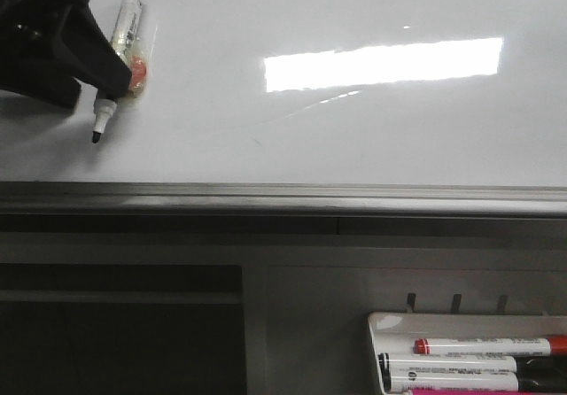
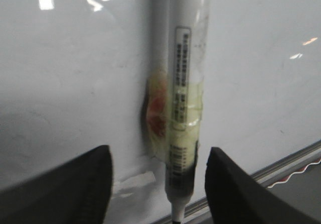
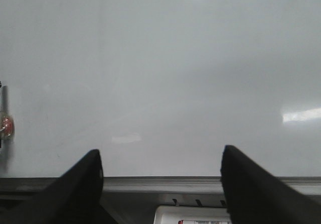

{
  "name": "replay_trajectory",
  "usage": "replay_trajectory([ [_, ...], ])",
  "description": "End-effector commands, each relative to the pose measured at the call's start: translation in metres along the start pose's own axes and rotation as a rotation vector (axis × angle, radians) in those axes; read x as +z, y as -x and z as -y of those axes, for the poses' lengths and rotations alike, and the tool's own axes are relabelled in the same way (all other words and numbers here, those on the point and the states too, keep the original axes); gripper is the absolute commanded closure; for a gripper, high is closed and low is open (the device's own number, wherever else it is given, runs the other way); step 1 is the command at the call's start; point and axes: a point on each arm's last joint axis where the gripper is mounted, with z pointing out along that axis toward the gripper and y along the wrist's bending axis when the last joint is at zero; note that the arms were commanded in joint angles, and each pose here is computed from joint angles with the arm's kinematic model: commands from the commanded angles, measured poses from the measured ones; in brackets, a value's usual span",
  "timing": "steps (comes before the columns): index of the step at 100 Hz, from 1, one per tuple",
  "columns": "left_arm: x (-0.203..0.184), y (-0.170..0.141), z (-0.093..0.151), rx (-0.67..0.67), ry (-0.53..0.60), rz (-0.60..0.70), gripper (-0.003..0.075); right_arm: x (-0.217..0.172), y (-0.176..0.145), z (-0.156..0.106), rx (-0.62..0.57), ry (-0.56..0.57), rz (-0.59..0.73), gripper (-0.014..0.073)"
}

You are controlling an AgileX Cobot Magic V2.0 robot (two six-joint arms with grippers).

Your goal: Write number 2 on whiteboard

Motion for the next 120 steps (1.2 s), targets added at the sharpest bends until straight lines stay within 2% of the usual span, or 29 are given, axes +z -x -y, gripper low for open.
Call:
replay_trajectory([
  [1,-0.002,0.012,0.003,-0.006,0.003,0.059,0.0393,0.001,0.017,-0.003,-0.013,0.005,0.081,0.0146],
  [11,0.004,0.010,0.001,-0.010,0.004,0.037,0.0512,0.004,0.017,-0.003,-0.011,0.000,0.072,0.0146],
  [24,0.002,0.011,0.001,0.007,0.012,0.042,0.0743,0.003,0.023,-0.006,-0.023,0.016,0.090,0.0146],
  [32,-0.004,0.015,0.006,0.031,-0.012,0.043,0.0741,-0.001,0.035,-0.015,-0.086,0.080,0.093,0.0159],
  [39,-0.016,0.021,0.019,0.141,-0.064,0.048,0.0741,-0.004,0.046,-0.029,-0.178,0.183,0.072,0.0186],
  [46,-0.032,0.026,0.040,0.330,-0.141,0.059,0.0741,-0.002,0.056,-0.045,-0.283,0.315,0.027,0.0200],
  [51,-0.046,0.027,0.056,0.501,-0.201,0.072,0.0741,0.004,0.061,-0.057,-0.372,0.414,-0.016,0.0201],
  [60,-0.069,0.022,0.081,0.820,-0.293,0.085,0.0741,0.017,0.071,-0.076,-0.463,0.574,-0.082,0.0200],
  [62,-0.076,0.019,0.087,0.920,-0.304,0.096,0.0741,0.025,0.072,-0.081,-0.494,0.612,-0.111,0.0200],
  [70,-0.089,0.014,0.096,1.063,-0.302,0.118,0.0741,0.041,0.075,-0.093,-0.535,0.678,-0.166,0.0200],
  [79,-0.102,0.010,0.101,1.156,-0.281,0.136,0.0741,0.059,0.076,-0.109,-0.587,0.754,-0.205,0.0186],
  [89,-0.113,0.007,0.103,1.189,-0.272,0.156,0.0741,0.073,0.074,-0.131,-0.622,0.829,-0.209,0.0172],
  [106,-0.122,0.003,0.104,1.203,-0.288,0.152,0.0741,0.094,0.076,-0.159,-0.627,0.827,-0.123,0.0172],
  [120,-0.122,0.002,0.104,1.204,-0.295,0.144,0.0741,0.104,0.072,-0.178,-0.634,0.868,-0.140,0.0173],
])
